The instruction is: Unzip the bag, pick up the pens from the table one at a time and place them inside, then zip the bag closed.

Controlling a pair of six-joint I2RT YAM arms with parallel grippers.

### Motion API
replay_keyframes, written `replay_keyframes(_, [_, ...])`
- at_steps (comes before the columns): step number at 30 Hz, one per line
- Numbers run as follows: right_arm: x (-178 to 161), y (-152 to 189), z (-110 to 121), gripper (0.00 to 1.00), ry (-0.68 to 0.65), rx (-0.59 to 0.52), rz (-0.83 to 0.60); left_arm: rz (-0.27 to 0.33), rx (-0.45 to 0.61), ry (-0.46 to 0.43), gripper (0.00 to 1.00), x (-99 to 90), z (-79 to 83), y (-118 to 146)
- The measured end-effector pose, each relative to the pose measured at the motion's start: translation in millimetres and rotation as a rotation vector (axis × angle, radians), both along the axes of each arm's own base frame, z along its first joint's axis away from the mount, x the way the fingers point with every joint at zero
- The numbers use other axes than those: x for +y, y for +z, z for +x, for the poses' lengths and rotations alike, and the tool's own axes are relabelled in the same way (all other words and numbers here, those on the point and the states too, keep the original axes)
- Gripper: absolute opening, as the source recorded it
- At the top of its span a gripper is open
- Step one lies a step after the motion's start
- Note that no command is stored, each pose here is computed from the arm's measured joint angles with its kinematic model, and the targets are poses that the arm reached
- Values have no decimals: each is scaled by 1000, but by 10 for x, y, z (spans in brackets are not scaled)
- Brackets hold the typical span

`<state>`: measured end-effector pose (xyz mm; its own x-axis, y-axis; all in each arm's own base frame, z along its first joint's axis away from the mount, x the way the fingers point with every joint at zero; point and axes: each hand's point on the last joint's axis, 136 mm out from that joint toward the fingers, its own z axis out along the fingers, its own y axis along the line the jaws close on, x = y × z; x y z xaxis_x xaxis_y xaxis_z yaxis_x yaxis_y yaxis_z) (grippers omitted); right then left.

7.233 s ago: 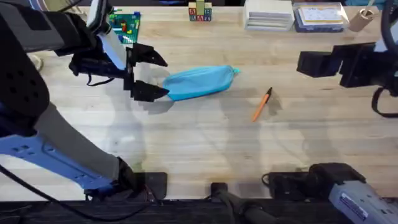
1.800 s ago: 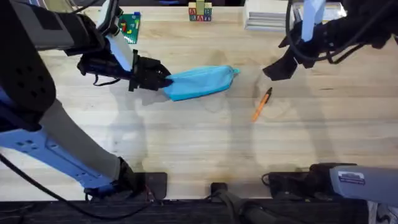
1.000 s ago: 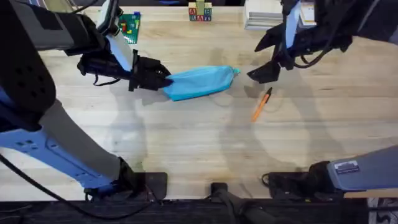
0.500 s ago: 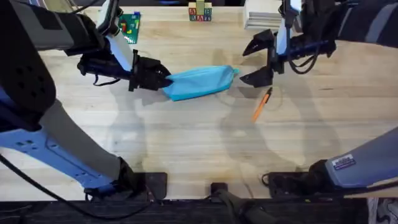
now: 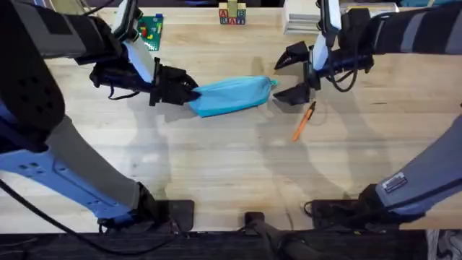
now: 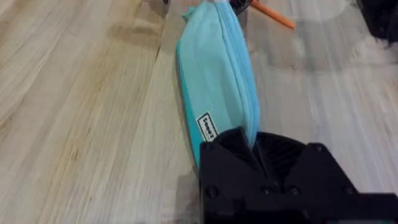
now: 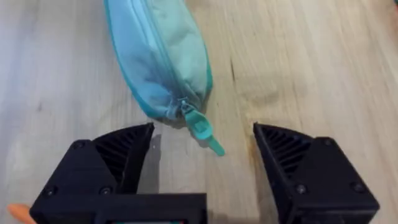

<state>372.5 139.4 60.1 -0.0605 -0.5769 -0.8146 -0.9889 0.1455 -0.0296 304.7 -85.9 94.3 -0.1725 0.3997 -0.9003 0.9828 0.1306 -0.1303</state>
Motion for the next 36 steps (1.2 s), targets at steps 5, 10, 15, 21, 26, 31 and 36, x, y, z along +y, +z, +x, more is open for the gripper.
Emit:
replay_keyframes(5, [8, -18, 66, 968, 6, -36, 7, 0, 0, 0, 42, 0, 0, 0])
replay_keyframes(10, [8, -98, 70, 948, 6, -25, 7, 0, 0, 0, 42, 0, 0, 0])
replay_keyframes(15, [25, -112, 58, 913, 12, -17, 22, 0, 0, 0, 42, 0, 0, 0])
replay_keyframes(21, [51, -74, 55, 884, 20, -23, 48, 0, 0, 0, 42, 0, 0, 0])
replay_keyframes(26, [52, -74, 47, 857, 21, -19, 49, 0, 0, 0, 42, 0, 0, 0])
replay_keyframes(31, [61, -142, 11, 850, 22, 14, 56, 0, 0, 0, 42, 0, 0, 0])
replay_keyframes(36, [62, -159, 6, 824, 22, 20, 57, 0, 0, 0, 42, 0, 0, 0])
